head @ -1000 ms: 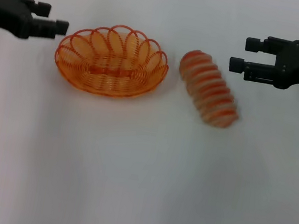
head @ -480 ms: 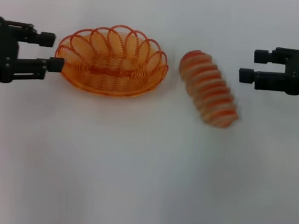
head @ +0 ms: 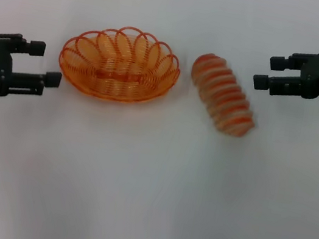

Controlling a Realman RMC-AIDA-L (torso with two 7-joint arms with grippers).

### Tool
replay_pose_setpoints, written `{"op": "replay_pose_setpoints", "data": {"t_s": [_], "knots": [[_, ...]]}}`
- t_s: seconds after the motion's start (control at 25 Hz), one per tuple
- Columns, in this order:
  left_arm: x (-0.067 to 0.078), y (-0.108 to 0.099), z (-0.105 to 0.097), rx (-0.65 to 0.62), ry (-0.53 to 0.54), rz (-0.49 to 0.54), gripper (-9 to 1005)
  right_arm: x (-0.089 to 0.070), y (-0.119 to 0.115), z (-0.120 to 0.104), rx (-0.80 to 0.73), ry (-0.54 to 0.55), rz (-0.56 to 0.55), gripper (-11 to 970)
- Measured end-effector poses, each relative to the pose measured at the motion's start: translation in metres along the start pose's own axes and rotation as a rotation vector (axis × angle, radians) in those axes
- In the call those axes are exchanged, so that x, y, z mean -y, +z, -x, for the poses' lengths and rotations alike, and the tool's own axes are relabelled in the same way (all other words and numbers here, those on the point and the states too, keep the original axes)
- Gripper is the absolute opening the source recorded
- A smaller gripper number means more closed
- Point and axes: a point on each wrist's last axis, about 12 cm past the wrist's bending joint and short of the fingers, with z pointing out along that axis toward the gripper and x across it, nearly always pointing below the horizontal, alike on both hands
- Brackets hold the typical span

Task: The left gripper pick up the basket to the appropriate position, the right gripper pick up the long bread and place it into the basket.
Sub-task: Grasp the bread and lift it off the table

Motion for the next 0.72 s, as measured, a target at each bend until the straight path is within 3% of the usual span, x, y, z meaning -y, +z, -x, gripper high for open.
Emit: {"op": "replay_pose_setpoints", "data": {"t_s": [0.36,0.72], "knots": [[-0.001,0.012,-0.01,-0.045,-0.028,0.019,860,0.004,-0.001,0.028,-0.068,-0.007,-0.026,683],[-0.001,0.017,-0.01,-0.068,-0.03,0.019,860,0.0,0.012,0.094,-0.267,0.045,-0.088,668]]}}
